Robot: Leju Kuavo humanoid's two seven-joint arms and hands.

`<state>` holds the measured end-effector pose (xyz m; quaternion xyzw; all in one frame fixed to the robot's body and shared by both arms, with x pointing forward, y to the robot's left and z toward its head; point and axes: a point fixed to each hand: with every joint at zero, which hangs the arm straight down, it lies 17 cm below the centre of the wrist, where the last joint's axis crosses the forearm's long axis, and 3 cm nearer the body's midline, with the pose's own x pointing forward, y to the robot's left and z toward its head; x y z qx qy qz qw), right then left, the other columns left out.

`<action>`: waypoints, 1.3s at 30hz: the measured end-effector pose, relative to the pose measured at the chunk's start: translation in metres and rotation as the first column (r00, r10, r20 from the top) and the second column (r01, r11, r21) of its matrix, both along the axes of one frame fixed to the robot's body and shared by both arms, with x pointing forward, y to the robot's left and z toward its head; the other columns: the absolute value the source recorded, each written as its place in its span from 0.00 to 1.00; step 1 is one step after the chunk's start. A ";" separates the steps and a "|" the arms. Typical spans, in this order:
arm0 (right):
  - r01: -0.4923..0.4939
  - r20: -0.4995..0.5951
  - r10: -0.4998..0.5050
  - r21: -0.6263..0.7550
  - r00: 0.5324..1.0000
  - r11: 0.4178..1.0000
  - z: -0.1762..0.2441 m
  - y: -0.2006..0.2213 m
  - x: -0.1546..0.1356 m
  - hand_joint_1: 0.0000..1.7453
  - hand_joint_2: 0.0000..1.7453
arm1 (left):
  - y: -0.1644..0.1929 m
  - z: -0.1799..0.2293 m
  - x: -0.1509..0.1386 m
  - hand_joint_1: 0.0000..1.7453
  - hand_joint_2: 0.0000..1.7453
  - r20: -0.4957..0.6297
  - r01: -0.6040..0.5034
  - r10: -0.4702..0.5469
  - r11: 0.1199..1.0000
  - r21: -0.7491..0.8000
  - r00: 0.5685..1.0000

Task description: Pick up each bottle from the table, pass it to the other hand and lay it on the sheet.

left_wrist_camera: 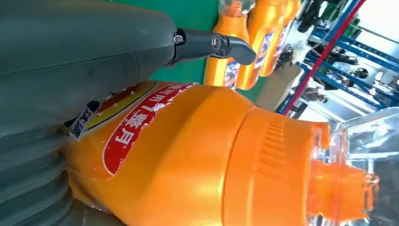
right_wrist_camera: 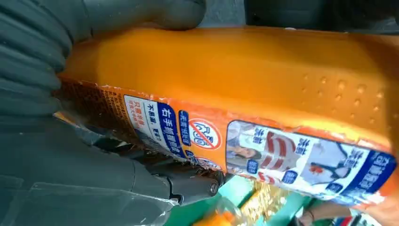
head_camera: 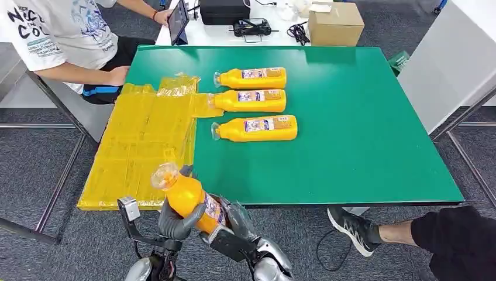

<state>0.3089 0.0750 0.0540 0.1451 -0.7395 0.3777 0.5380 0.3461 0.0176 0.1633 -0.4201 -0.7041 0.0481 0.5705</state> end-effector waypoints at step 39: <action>0.114 0.002 -0.116 0.139 0.993 0.984 0.057 -0.024 0.032 0.00 0.00 | 0.033 0.016 0.028 1.00 1.00 0.102 -0.170 0.156 0.975 0.145 0.983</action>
